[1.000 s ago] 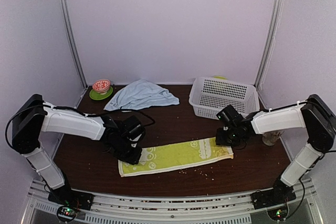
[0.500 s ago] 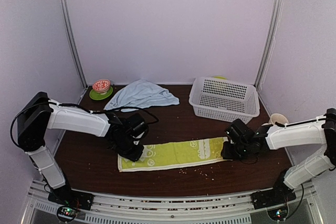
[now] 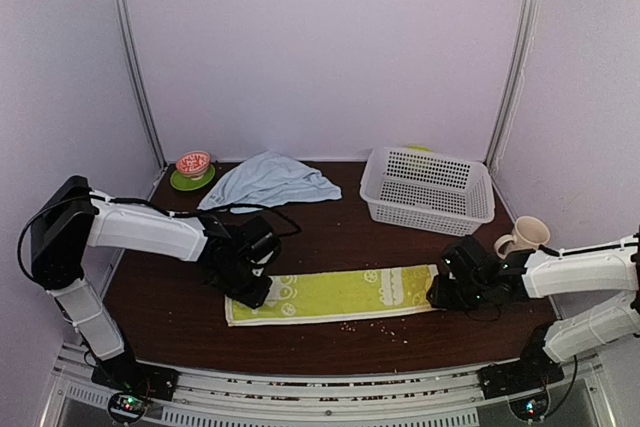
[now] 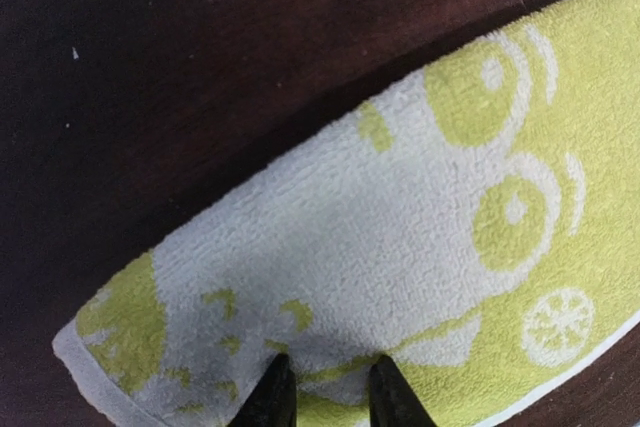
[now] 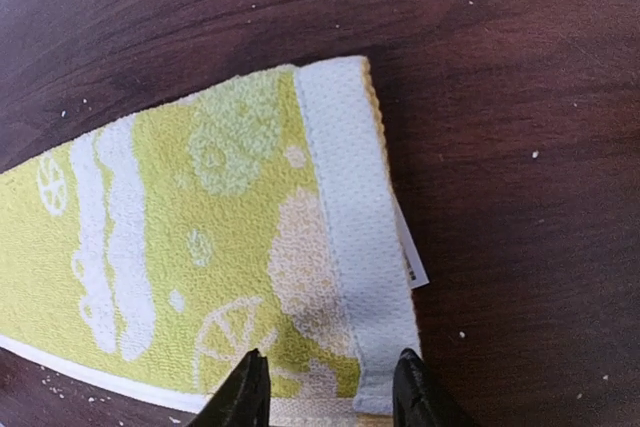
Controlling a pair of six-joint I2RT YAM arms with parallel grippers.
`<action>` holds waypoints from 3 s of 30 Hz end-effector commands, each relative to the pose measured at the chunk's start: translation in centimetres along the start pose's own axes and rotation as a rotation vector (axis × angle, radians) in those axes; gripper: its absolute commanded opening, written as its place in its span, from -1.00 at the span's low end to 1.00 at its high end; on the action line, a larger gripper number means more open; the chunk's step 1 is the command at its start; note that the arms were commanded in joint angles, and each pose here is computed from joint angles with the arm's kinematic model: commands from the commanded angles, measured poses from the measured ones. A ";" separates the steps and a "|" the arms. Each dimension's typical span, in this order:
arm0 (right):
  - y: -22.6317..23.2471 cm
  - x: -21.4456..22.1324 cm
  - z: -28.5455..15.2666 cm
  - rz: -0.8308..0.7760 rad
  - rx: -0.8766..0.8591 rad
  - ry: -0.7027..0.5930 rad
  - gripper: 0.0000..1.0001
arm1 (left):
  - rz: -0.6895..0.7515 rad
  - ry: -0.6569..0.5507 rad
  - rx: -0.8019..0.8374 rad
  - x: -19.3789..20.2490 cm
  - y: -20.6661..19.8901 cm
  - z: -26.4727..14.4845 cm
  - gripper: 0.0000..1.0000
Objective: Roll the towels
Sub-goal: Smooth out the towel at the center of the board, then pick up the towel from the center of the board, then fold the towel at the center of the board.
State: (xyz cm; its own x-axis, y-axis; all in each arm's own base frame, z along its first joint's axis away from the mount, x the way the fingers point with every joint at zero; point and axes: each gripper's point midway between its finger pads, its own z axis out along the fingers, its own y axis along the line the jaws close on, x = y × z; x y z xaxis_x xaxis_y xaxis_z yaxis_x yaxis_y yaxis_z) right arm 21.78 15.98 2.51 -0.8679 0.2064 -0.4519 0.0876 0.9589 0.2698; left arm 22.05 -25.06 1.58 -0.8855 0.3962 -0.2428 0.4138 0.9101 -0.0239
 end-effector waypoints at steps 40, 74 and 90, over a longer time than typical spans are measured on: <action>-3.9 3.8 1.0 0.141 0.153 0.163 -0.24 | -0.158 -0.277 0.121 -3.1 0.1 -6.7 0.33; -0.5 -4.5 -6.7 -0.086 0.143 -0.046 -1.00 | -0.148 -0.270 0.099 -2.6 0.6 -6.5 0.31; 4.8 -7.0 -9.1 -0.164 -0.052 -0.103 -1.00 | -0.169 -0.243 0.166 -2.2 -1.1 -5.5 0.29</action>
State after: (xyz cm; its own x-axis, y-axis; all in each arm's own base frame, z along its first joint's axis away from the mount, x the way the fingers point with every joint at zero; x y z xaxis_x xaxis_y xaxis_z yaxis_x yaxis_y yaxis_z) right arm 23.33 15.67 13.18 -0.8307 0.0745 -0.5517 -0.0335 0.9825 0.1831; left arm 22.54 -25.09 7.88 -0.8723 0.2057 -0.4436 0.3138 0.9312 -0.1853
